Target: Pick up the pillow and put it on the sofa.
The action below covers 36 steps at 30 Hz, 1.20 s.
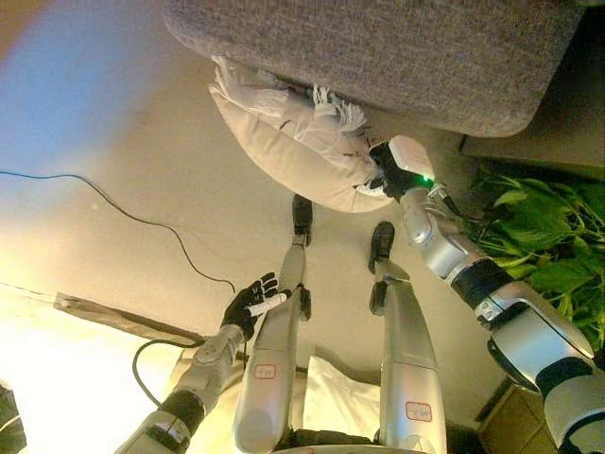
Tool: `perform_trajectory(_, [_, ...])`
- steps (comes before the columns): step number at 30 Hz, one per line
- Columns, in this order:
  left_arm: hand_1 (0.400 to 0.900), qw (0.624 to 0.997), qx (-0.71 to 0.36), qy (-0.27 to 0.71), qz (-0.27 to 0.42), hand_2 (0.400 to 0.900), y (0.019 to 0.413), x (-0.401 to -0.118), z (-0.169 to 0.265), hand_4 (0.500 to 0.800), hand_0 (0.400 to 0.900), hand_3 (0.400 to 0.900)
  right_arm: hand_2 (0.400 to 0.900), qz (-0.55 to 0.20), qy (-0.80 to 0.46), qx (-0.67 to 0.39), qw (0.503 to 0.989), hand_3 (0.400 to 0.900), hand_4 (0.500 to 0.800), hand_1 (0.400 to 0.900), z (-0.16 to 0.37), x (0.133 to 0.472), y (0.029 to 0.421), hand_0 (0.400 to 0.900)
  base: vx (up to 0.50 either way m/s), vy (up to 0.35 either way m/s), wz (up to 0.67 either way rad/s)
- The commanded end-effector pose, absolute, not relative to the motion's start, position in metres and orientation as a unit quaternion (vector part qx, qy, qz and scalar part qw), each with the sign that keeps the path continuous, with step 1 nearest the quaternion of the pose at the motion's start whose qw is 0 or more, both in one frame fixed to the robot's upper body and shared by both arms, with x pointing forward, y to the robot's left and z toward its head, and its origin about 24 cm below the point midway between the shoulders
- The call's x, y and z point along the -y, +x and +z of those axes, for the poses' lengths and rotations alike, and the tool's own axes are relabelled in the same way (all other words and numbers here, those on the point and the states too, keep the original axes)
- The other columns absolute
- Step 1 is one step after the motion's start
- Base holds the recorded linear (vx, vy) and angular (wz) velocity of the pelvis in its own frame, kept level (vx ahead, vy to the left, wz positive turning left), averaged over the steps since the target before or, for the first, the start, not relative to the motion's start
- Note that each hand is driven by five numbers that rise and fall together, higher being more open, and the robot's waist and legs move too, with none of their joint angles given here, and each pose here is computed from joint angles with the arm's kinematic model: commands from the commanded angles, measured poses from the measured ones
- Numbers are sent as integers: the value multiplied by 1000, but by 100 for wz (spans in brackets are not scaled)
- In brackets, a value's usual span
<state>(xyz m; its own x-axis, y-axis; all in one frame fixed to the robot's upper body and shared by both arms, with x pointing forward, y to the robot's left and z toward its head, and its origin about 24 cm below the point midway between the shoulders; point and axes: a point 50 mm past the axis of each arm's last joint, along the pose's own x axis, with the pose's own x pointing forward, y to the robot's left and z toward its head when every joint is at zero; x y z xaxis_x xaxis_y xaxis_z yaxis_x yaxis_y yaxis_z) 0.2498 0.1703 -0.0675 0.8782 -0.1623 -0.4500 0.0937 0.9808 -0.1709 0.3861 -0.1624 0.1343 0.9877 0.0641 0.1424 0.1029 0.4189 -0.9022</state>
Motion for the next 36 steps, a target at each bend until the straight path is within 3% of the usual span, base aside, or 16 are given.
perform_trajectory(1, [900, 952, -274, -85, -106, 900, 226, -149, -85, 800, 900, 900, 400, 15, -527, 162, 834, 400, 500, 400, 158, 148, 383, 400, -55, -19, -2])
perform_trajectory(11, [900, 934, -336, -60, -101, 900, 217, -163, -103, 800, 900, 900, 400, 46, -486, 186, 853, 400, 500, 400, 143, 135, 364, 400, -14, -48, -2])
perform_trajectory(18, [900, 893, -443, -38, -73, 900, 175, -186, -132, 800, 900, 900, 400, 101, -457, 172, 867, 400, 500, 400, 131, 138, 338, 400, 173, -104, 0])
perform_trajectory(28, [900, 833, -552, -21, -38, 900, 118, -207, -156, 800, 900, 900, 400, 124, -456, 144, 869, 400, 500, 400, 166, 168, 316, 400, 187, -67, 2])
perform_trajectory(36, [900, 807, -589, -10, -28, 900, 97, -222, -160, 800, 900, 900, 400, 67, -472, 171, 862, 400, 500, 400, 226, 195, 321, 400, 67, -45, 7])
